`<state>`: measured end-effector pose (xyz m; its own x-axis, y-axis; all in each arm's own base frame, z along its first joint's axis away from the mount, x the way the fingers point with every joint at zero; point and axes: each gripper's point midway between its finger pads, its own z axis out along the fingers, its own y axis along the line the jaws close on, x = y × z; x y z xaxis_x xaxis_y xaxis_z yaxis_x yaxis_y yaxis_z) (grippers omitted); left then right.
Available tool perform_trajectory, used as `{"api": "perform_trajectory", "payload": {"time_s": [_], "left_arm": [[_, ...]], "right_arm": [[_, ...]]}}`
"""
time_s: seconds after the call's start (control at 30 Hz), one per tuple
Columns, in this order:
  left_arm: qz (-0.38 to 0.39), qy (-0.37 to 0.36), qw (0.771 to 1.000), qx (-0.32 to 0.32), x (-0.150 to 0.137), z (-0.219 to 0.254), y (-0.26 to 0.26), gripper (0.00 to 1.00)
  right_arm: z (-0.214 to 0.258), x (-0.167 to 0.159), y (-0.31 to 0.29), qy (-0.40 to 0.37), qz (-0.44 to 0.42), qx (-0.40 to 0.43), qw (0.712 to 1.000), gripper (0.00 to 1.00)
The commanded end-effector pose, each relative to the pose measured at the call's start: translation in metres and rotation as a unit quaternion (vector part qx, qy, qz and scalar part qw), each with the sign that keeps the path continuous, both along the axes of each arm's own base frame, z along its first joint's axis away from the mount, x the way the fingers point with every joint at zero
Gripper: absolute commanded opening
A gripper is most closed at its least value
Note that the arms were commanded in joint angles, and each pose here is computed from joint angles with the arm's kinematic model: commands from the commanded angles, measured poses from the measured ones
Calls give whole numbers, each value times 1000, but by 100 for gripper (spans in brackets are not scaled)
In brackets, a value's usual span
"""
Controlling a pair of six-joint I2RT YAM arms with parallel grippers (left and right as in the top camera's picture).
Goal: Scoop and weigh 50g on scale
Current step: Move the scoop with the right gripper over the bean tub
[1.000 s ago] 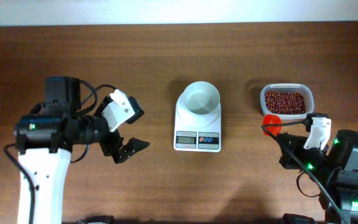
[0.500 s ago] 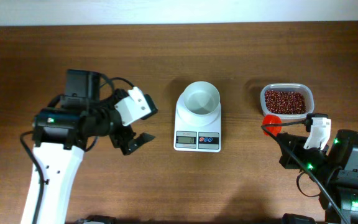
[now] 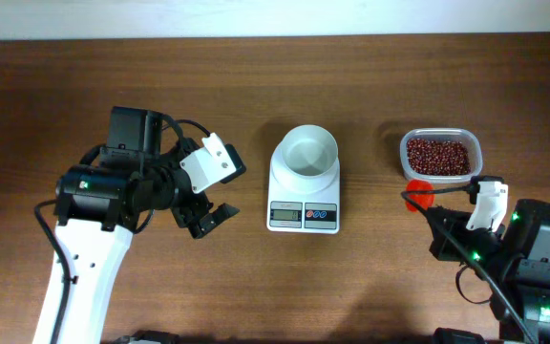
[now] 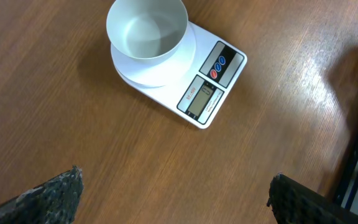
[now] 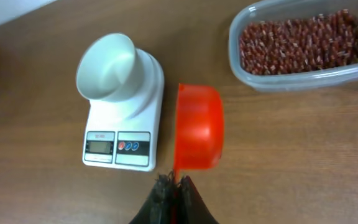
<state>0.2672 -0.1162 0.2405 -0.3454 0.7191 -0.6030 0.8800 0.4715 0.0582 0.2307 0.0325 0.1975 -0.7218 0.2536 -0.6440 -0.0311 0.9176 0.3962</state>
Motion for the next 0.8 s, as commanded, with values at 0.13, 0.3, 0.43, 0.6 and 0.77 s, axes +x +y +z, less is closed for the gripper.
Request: {"api": "perform_trajectory", "payload": {"time_s": [0.13, 0.3, 0.43, 0.6, 0.77], "left_arm": [[3, 0, 1000, -2, 0, 2, 0, 99], [3, 0, 1000, -2, 0, 2, 0, 99], [3, 0, 1000, -2, 0, 2, 0, 99], [3, 0, 1000, -2, 0, 2, 0, 99], [3, 0, 1000, -2, 0, 2, 0, 99]], "right_arm": [[18, 19, -36, -8, -49, -89, 995, 4], [25, 41, -49, 71, -34, -121, 989, 4], [5, 87, -85, 147, -69, -173, 972, 4], [-38, 128, -114, 180, -61, -244, 951, 4], [-87, 145, -128, 227, -57, -269, 934, 4]]}}
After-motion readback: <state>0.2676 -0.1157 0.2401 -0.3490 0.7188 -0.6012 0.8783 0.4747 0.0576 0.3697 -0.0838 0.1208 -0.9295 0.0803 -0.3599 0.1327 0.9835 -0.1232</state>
